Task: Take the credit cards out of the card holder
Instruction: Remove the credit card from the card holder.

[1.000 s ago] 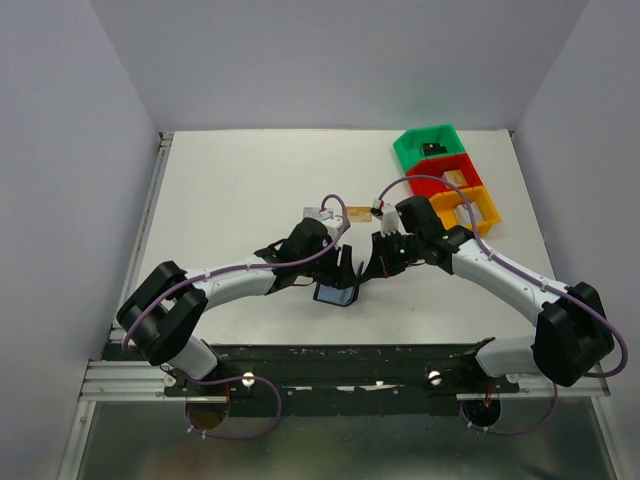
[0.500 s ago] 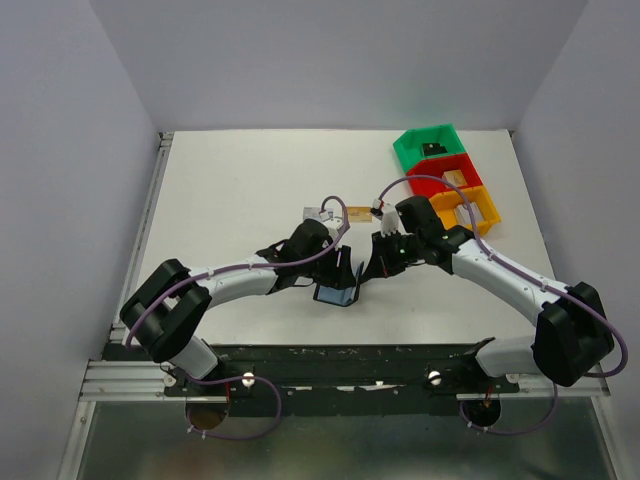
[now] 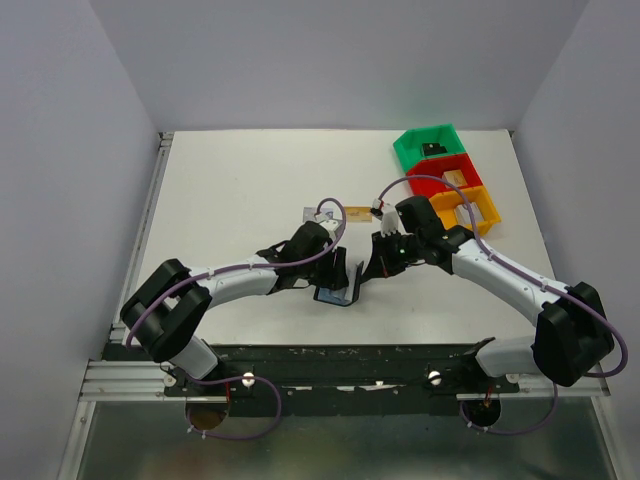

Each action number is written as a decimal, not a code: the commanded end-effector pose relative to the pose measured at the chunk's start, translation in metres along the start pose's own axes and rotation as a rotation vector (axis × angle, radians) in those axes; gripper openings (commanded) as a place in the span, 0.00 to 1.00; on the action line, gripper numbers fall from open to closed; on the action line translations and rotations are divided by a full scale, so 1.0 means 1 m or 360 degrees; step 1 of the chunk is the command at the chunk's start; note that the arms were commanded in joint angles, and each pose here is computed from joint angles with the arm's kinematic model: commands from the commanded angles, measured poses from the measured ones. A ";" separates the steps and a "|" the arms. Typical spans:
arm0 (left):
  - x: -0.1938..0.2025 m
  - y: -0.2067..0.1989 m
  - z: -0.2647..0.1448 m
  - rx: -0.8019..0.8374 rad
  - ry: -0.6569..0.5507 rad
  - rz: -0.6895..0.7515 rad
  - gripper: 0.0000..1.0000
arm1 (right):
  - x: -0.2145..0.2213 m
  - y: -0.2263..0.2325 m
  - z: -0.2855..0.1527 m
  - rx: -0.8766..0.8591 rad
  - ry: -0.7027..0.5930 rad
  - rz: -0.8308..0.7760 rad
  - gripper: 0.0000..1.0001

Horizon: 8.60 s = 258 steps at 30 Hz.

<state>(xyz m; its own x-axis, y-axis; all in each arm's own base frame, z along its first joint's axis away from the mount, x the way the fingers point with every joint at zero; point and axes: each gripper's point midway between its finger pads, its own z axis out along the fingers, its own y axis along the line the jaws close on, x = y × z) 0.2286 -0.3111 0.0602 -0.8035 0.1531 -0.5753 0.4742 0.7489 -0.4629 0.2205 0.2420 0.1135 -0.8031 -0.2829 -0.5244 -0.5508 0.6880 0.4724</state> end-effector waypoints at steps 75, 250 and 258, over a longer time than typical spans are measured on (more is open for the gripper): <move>0.005 0.041 -0.030 -0.0381 -0.0123 -0.0060 0.49 | 0.002 -0.051 -0.006 0.0432 0.0023 0.0222 0.45; 0.035 0.068 -0.007 -0.0408 -0.0059 -0.0257 0.03 | 0.003 0.009 0.088 -0.0547 -0.0064 0.0618 0.25; 0.038 0.069 -0.006 -0.0405 -0.0049 -0.0267 0.00 | 0.002 0.010 0.081 -0.0533 -0.0082 0.0605 0.24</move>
<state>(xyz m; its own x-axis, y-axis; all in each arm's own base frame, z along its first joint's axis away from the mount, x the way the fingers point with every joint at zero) 0.2417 -0.2682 0.0314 -0.8212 -0.0284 -0.5700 0.2631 0.8674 -0.4223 0.2329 0.3033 0.0518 -0.9635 -0.0109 -0.2676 -0.2393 0.4837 0.8419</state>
